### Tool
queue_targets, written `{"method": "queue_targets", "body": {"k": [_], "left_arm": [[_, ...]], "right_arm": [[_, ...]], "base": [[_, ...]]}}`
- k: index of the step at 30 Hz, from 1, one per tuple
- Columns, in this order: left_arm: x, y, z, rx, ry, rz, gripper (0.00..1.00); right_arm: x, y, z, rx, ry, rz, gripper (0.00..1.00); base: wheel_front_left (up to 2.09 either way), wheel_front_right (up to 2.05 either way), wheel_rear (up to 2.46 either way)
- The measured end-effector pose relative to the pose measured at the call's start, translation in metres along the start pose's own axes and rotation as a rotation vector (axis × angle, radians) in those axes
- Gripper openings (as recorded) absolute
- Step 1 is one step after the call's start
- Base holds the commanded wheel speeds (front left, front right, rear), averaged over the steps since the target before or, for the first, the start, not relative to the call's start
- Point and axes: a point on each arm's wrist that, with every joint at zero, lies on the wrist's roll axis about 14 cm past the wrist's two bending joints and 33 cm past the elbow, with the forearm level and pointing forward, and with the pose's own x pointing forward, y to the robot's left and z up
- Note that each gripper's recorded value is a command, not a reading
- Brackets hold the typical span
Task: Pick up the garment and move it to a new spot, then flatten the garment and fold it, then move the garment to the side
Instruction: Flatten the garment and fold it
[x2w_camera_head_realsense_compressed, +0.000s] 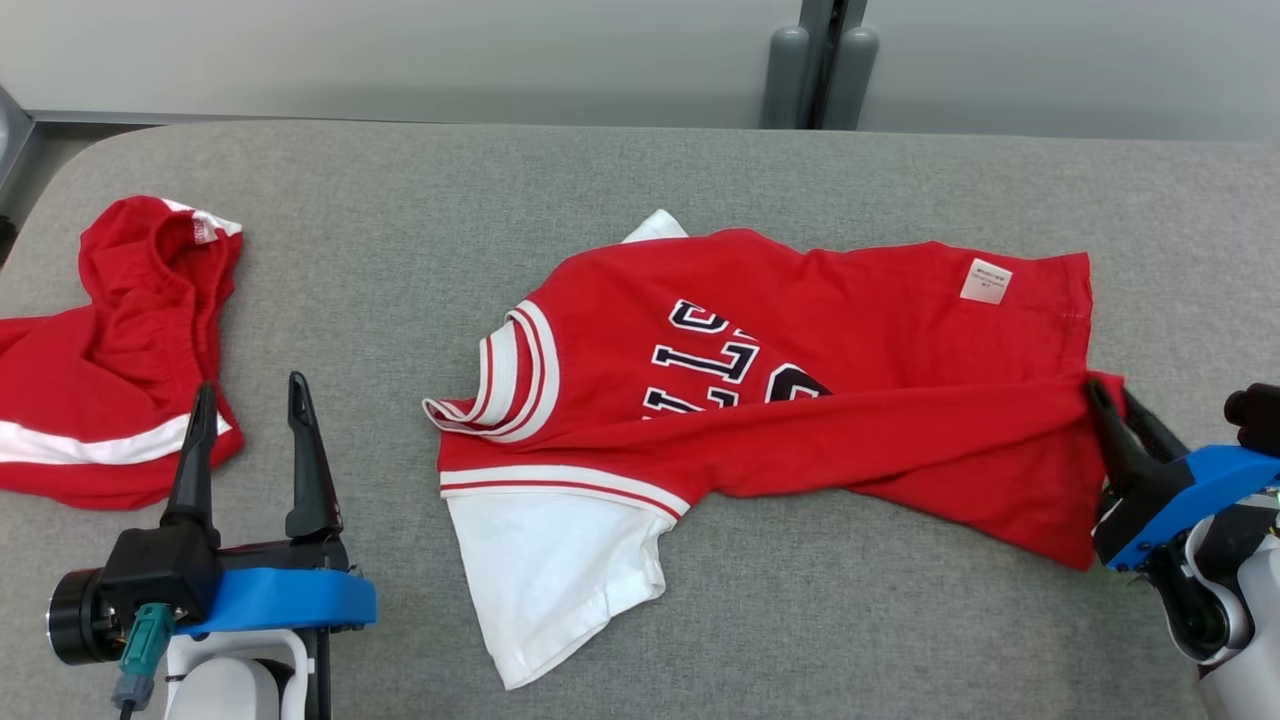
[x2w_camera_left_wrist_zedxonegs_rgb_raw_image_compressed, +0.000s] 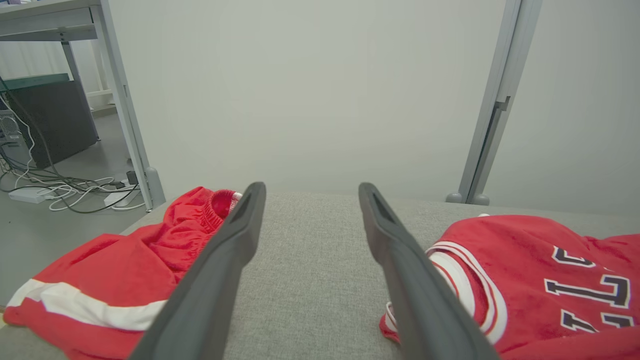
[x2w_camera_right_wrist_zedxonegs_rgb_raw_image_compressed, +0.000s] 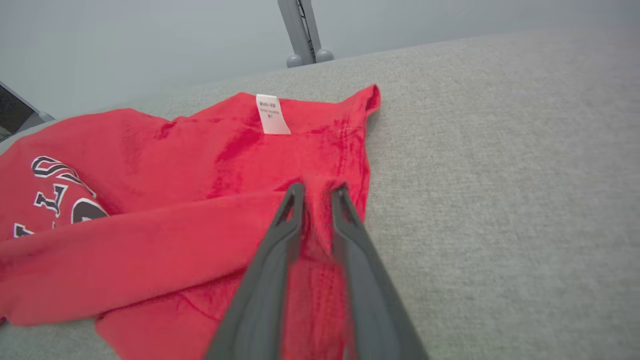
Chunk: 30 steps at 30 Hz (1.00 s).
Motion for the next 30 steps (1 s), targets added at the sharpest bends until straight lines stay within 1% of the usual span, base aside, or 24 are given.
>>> {"method": "queue_targets", "body": {"k": [3,9,12,19,25,30], "left_arm": [[0.001,-0.003,0.001,-0.001,-0.003,-0.005,1.0],[0.002,-0.007,0.005,0.002,-0.015,-0.021,1.0],[-0.001,-0.008,0.006,0.003,-0.017,-0.025,1.0],[-0.006,-0.012,0.007,0.006,-0.018,-0.04,1.0],[-0.006,-0.017,0.008,0.005,-0.021,-0.051,1.0],[-0.005,-0.018,0.006,0.005,-0.018,-0.058,1.0]], "right_arm": [[-0.002,-0.008,0.009,-0.008,-0.054,-0.019,1.0],[-0.017,-0.023,0.038,-0.026,-0.212,-0.056,1.0],[-0.029,-0.025,0.037,-0.034,-0.236,-0.061,1.0],[-0.058,-0.021,0.017,-0.04,-0.222,-0.057,1.0],[-0.072,-0.012,-0.01,-0.04,-0.119,-0.034,1.0],[-0.072,-0.001,-0.027,-0.023,-0.039,-0.011,1.0]], "base": [[0.0,0.0,0.0],[0.0,0.0,0.0],[0.0,0.0,0.0],[0.0,0.0,0.0],[0.0,0.0,0.0],[0.0,0.0,0.0]]}}
